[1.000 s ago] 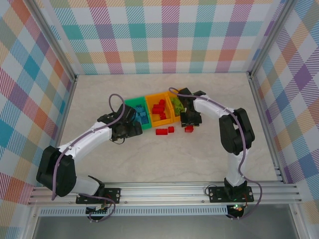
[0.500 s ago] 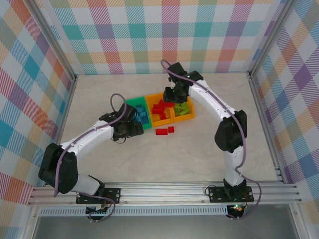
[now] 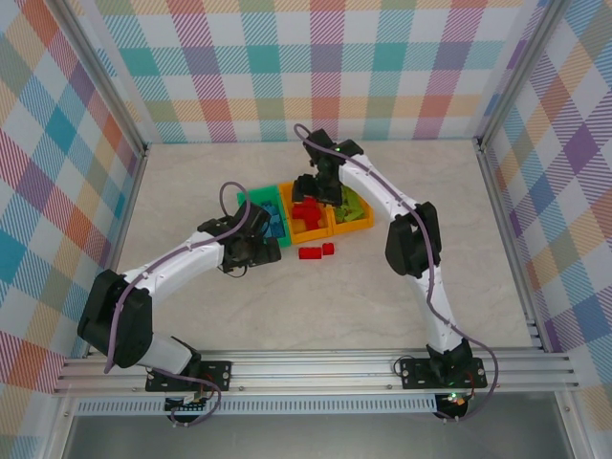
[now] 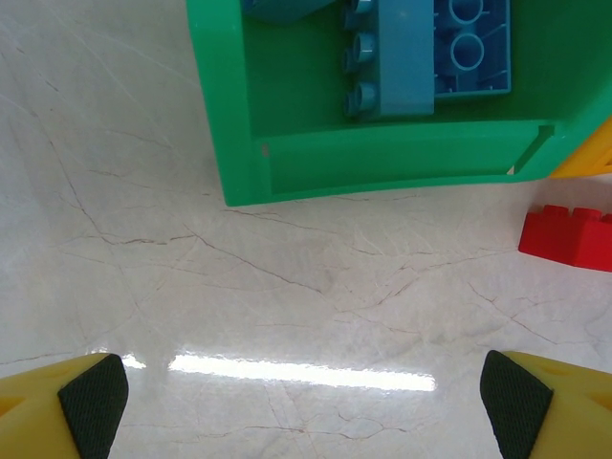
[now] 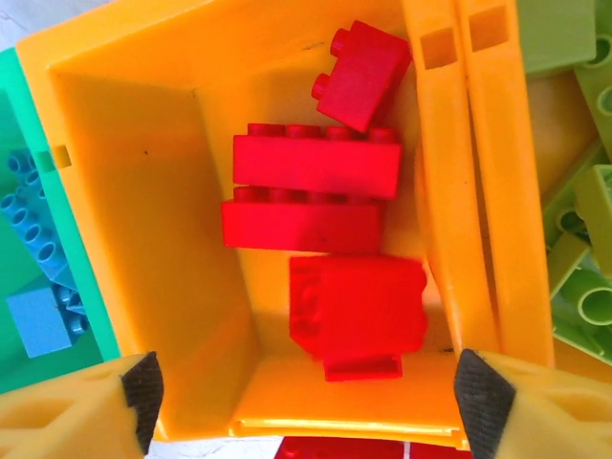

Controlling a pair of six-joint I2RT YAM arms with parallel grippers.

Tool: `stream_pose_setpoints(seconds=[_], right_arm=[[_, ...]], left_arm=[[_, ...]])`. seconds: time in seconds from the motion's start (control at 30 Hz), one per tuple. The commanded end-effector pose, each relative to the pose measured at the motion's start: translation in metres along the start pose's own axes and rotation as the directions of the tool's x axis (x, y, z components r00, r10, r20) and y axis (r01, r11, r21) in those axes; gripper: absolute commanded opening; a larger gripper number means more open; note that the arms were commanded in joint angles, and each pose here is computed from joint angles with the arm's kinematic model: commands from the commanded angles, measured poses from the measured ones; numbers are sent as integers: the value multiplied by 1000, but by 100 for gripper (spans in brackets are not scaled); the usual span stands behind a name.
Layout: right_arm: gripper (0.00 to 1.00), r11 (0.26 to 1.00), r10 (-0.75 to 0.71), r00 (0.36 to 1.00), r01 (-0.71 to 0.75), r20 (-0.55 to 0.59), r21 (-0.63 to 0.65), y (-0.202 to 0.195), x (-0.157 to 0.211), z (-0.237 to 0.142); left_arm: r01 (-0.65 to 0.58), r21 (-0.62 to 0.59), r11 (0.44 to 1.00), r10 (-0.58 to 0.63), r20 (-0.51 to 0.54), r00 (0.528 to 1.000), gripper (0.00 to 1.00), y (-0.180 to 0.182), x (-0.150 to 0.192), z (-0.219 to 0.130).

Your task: Sort the legos into containers by color

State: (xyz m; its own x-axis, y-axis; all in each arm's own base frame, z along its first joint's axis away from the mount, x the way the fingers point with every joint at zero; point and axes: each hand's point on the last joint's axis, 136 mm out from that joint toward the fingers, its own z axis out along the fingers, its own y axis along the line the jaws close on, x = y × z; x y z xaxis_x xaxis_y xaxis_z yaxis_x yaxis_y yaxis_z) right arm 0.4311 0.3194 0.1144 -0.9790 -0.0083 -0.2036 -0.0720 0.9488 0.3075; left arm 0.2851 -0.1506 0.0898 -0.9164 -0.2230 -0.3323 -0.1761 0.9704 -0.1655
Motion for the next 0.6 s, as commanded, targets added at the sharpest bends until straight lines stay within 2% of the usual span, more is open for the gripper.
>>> stream_pose_setpoints(seconds=[0.0,0.13,0.27,0.43,0.57], right_arm=[[84,999,-20,999,21,33,-36,16,8,-32],[83,999,-50,997,50,56,8,6,31,-45],[78,994,-58,997,52,56,94,-26,62,-50],[73,983,-67,997,70,-22,168,-62,101,-35],[69,982,-49,998,57,-51,182,-71,111,-20]], left_arm=[[-2,6,1000,2,9,1000,97,-6,-4,-5],[-4,7,1000,4,4,1000,97,-6,-2,-4],[-5,9,1000,5,2,1000,97,-6,-1,-2],[-11,11,1000,11,-7,1000,97,-8,0,1],[-17,17,1000,17,-7,1000,97,-10,-2,0]])
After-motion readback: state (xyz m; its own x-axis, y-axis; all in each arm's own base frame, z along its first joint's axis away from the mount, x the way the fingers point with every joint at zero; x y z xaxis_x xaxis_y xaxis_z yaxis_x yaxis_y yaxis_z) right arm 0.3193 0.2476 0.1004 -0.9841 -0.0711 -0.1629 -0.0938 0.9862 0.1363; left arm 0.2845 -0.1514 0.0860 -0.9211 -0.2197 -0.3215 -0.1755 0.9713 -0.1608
